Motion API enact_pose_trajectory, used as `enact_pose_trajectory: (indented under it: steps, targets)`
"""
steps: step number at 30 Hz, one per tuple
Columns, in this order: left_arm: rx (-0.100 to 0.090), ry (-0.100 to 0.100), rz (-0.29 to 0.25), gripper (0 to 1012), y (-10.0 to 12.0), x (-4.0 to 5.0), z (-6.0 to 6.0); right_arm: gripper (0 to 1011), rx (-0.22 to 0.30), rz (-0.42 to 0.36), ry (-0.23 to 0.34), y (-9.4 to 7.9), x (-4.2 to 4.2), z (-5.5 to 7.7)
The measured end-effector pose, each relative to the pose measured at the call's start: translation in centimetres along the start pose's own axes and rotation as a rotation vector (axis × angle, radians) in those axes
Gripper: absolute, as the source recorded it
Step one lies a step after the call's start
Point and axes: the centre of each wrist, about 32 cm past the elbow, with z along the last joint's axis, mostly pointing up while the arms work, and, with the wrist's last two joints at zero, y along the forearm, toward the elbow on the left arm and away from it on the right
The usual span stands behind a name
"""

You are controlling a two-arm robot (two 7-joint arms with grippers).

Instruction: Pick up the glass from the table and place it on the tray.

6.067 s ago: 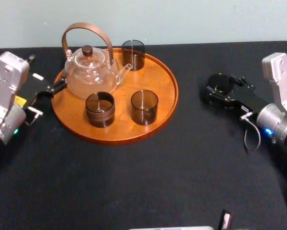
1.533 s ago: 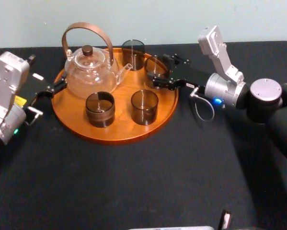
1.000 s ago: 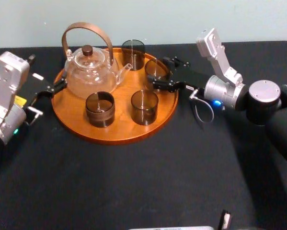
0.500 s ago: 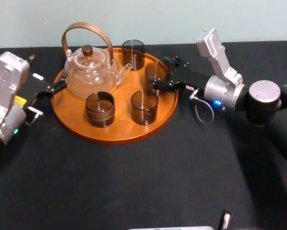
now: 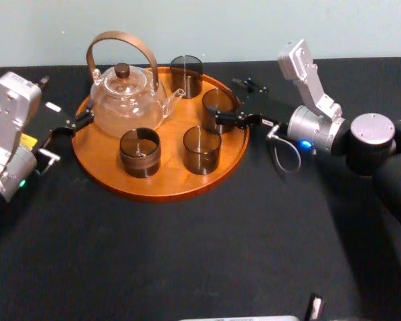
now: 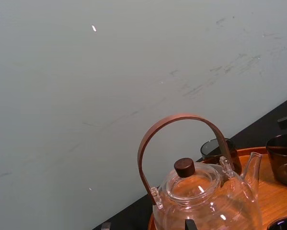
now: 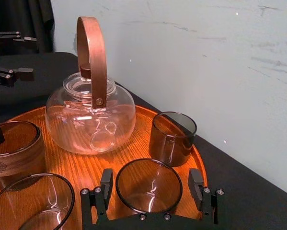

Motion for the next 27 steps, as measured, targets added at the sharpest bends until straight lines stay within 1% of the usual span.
enact_pose_trajectory:
  steps: [9, 17, 23, 24, 26, 27]
  targets:
    - [0.000, 0.000, 0.000, 1001, 0.0, 0.00, 0.0, 1002, 0.001, -0.021, 0.014, -1.1, -0.41, 0.1]
    - [0.000, 0.000, 0.000, 1001, 0.0, 0.00, 0.0, 1002, 0.022, -0.030, 0.002, -2.6, -1.07, 0.6]
    - [0.000, 0.000, 0.000, 1001, 0.0, 0.00, 0.0, 1002, 0.059, -0.035, -0.018, -4.6, -1.87, 1.4]
    - [0.000, 0.000, 0.000, 1001, 0.0, 0.00, 0.0, 1002, 0.069, -0.044, -0.022, -5.2, -2.17, 1.6]
    - [0.000, 0.000, 0.000, 1001, 0.0, 0.00, 0.0, 1002, 0.079, -0.058, -0.027, -5.9, -2.46, 1.9]
    - [0.000, 0.000, 0.000, 1001, 0.0, 0.00, 0.0, 1002, 0.086, -0.077, -0.034, -6.7, -2.77, 2.2]
